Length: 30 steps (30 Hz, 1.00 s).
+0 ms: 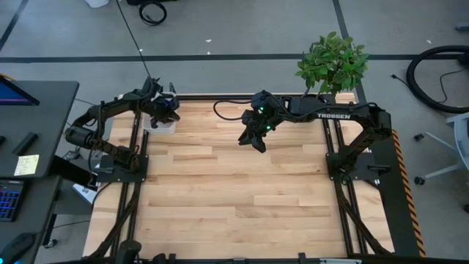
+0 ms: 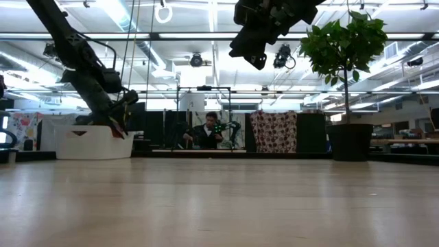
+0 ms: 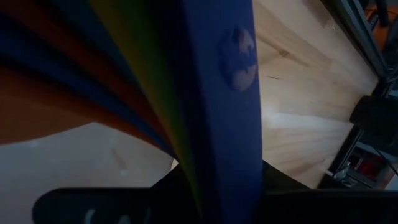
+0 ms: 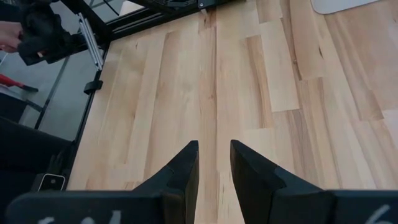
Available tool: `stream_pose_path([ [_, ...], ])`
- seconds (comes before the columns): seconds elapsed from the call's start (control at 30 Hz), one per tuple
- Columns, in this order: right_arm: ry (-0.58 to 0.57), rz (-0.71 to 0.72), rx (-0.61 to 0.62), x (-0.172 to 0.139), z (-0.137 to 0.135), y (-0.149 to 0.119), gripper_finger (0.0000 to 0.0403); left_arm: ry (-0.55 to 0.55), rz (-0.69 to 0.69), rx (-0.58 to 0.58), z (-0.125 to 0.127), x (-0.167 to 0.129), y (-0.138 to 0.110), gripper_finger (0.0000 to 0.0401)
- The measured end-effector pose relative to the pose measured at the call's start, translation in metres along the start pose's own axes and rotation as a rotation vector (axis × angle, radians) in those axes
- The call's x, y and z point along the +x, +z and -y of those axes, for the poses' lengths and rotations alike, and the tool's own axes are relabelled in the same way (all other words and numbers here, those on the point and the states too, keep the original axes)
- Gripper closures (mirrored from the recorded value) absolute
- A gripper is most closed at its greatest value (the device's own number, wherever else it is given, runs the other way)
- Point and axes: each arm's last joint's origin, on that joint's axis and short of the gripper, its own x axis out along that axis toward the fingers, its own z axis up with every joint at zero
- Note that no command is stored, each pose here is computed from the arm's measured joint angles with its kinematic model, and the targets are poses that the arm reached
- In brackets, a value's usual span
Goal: Nest measuring cups in basket
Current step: Put the nested measuring cups into the white bin
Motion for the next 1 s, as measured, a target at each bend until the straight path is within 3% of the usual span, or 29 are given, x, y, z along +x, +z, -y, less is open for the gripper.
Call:
stream_pose_path([
  [0.37, 0.0, 0.0, 0.003, 0.0, 0.0, 0.0, 0.0306, 0.048, 0.015, -0.014, -0.0028, 0.0005, -0.0008, 0.0341],
  [0.87, 0.0, 0.0, 0.011, 0.0, 0.0001, -0.0001, 0.0306, -0.009, -0.01, -0.108, -0.0006, 0.0005, -0.0001, 0.0331],
  [1.0, 0.0, 0.0, 0.011, -0.0001, 0.0001, 0.0, 0.0306, 0.007, 0.011, -0.087, -0.0008, 0.0007, 0.0005, 0.0331],
])
